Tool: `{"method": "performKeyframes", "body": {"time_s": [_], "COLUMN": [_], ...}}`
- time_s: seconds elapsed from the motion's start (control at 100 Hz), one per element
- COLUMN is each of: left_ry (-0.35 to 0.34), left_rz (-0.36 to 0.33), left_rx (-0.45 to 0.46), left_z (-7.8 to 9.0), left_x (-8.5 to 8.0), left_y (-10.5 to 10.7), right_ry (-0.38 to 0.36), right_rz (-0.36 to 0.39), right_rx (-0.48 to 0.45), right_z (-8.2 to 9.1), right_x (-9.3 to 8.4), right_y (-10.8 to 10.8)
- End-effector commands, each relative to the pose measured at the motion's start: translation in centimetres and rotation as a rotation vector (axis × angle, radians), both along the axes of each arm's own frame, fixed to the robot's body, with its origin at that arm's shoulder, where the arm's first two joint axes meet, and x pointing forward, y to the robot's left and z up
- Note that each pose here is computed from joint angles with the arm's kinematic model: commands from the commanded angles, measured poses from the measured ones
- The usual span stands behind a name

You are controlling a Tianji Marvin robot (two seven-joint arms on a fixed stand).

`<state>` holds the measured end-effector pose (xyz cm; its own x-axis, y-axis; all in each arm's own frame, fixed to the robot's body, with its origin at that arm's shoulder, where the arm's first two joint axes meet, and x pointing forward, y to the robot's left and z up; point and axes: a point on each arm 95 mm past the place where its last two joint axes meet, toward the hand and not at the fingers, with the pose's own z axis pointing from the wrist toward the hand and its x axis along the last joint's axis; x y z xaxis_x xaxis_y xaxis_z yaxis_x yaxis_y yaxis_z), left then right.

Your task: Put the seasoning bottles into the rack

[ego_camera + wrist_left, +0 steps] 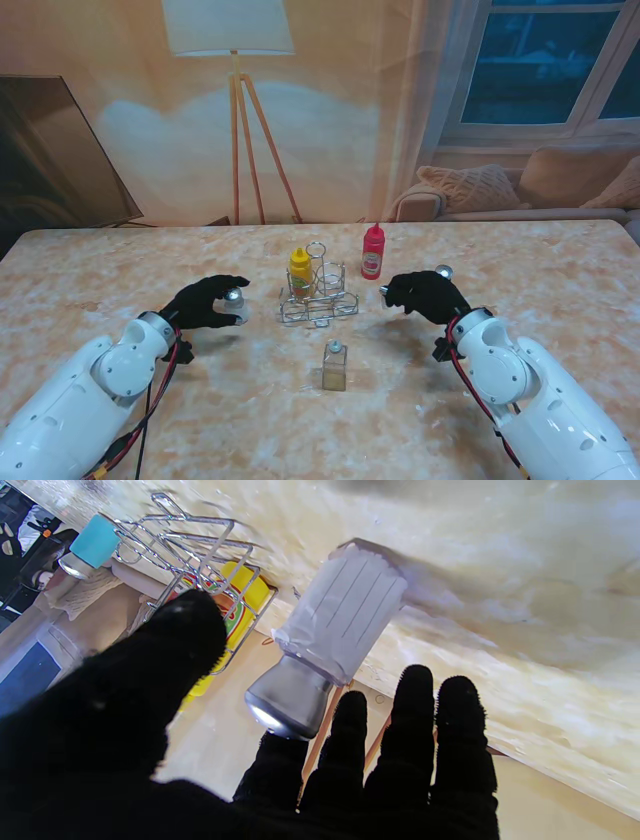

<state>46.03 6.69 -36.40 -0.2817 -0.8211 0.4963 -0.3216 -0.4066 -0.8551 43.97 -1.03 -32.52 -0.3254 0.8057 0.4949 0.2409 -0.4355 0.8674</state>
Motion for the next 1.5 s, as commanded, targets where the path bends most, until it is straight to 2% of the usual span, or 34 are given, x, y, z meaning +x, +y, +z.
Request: {"method": "performKeyframes", "body": {"time_s": [0.0,0.49,0.98,1.29,1.49], "left_ry": [0.008,0.033,0.000,-0.020,-0.018], "left_rz": [0.004,0.029,0.047,-0.016,-0.076], "left_rx": [-0.004,-0.019,-0.014,-0.010,0.006], "left_z": [-0.1,-0.1,0.9,2.9,4.9], "left_x": [0.2,0.4,0.9,1.2,1.3], "left_y": [-0.4,-1.4,-1.8,-2.6,-3.2], "right_ry": [0.016,0.013,0.014,0.011,0.012], "right_rz": [0.008,0.005,0.005,0.005,0.005], "right_rx": [0.000,0.002,0.004,0.003,0.002], "right_z": [-0.4,-0.3,-0.2,-0.2,-0.2], "right_x": [-0.4,-0.4,-0.3,-0.4,-0.3], "right_y": [0.3,0.2,0.3,0.3,0.3]}}
